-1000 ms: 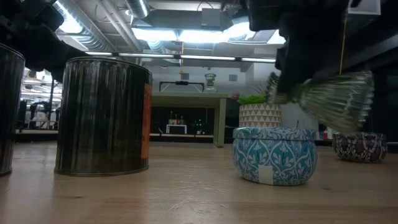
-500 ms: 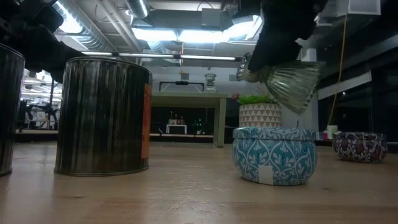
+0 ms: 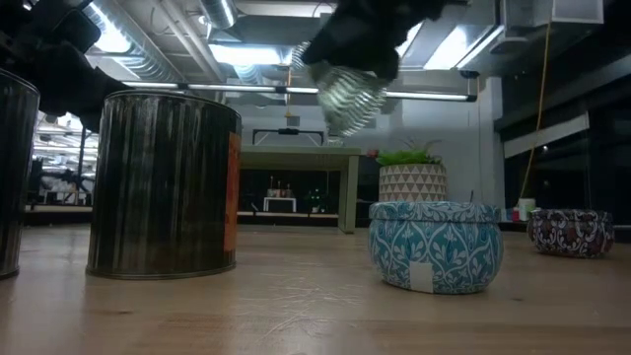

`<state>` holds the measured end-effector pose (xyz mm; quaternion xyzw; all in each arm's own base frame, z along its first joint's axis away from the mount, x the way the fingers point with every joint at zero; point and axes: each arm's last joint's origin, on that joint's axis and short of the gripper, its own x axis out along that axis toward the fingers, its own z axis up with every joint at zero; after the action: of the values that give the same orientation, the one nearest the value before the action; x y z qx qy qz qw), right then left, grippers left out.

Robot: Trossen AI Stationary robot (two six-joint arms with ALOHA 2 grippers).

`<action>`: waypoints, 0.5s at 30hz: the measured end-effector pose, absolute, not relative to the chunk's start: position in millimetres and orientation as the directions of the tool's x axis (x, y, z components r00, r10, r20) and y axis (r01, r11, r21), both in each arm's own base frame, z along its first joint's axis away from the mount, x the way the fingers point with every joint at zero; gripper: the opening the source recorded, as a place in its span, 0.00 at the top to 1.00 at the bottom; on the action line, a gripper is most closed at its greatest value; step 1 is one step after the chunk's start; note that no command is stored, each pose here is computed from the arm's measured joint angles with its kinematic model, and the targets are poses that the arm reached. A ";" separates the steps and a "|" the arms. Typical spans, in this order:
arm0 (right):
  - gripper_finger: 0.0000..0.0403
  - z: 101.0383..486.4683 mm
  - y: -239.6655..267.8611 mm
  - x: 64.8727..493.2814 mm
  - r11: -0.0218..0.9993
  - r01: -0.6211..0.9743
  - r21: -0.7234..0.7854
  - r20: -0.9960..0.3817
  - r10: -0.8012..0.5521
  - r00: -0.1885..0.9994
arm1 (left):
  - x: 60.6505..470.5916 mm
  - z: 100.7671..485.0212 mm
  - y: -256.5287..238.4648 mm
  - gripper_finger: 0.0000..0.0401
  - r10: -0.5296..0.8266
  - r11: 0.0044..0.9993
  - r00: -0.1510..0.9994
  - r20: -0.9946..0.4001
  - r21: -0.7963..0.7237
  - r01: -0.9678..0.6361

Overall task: Pick & Place candle stick holders
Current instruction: Put the green glass candle holder on the shelf

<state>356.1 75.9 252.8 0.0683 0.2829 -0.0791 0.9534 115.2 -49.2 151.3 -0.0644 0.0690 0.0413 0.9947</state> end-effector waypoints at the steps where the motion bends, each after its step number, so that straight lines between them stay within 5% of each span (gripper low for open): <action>1: 0.66 255.4 72.5 358.4 0.978 0.196 0.075 -0.523 -0.129 0.842 | 115.2 151.2 -49.1 0.92 0.073 0.988 0.987 -0.143 -0.122 -0.091; 15: 0.66 281.1 34.4 374.3 0.936 0.345 -0.064 -0.254 -0.350 0.902 | 115.1 151.2 -49.2 0.92 0.073 0.988 0.987 -0.143 -0.122 -0.091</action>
<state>374.3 34.4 281.1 -0.0085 0.1317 -0.1783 0.9751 115.1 -49.2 151.2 -0.0642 0.0692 0.0412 0.9947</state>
